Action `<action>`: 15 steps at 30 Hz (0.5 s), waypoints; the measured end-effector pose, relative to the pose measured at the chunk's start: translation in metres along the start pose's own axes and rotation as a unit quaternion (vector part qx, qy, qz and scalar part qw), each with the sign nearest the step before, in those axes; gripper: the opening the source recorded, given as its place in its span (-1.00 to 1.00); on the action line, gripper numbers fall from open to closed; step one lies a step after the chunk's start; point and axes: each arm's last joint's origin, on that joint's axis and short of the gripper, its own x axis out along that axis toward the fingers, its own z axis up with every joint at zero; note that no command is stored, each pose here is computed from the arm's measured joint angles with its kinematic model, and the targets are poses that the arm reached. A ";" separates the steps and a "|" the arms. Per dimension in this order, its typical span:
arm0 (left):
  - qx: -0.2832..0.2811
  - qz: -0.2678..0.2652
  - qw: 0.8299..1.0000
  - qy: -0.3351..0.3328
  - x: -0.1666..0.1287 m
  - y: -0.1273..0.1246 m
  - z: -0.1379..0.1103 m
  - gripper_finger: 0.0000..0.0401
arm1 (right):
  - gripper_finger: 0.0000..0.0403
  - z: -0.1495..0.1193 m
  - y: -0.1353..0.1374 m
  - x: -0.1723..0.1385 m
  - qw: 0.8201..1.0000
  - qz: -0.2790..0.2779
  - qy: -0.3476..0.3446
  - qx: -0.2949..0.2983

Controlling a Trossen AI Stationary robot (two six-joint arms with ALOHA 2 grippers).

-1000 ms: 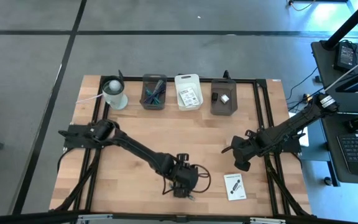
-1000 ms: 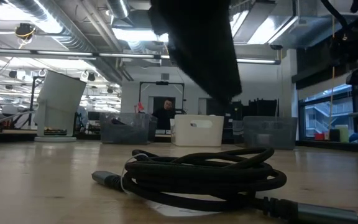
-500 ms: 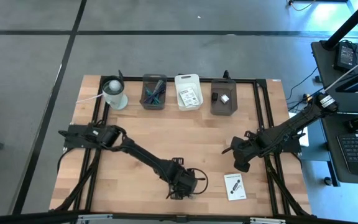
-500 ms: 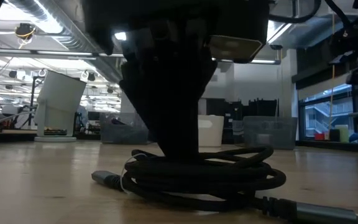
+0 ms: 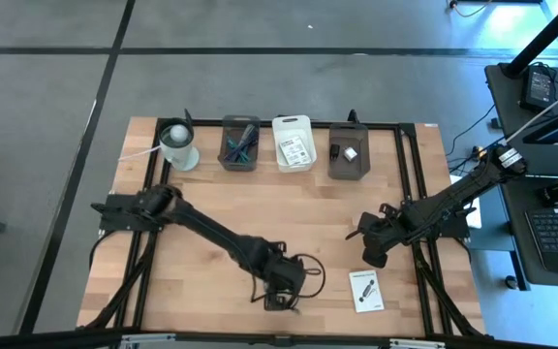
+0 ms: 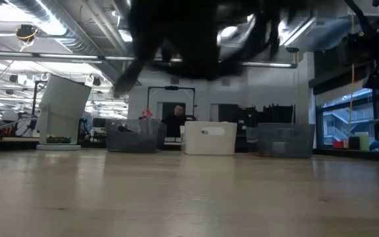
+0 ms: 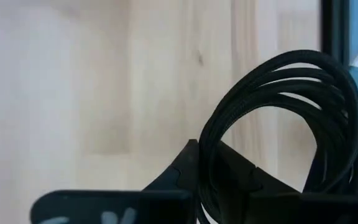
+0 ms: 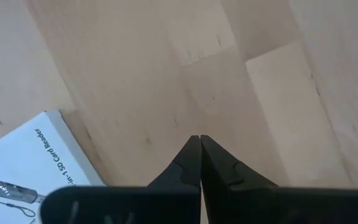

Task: Pick and place items into bin
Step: Put the black charger cable into the left black bin

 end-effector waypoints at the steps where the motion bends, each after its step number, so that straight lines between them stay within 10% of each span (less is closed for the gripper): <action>1: -0.002 0.008 1.000 -0.015 -0.011 0.003 0.003 -0.89 | -1.00 0.001 0.001 0.000 1.000 0.004 -0.003 0.001; 8: -0.084 0.095 0.986 -0.110 -0.101 0.044 0.012 -0.89 | -1.00 0.006 0.006 0.000 0.999 0.028 -0.036 0.009; 15: -0.231 0.206 0.950 -0.035 -0.156 0.132 -0.006 -0.89 | -1.00 0.012 0.013 -0.002 0.996 0.054 -0.075 0.018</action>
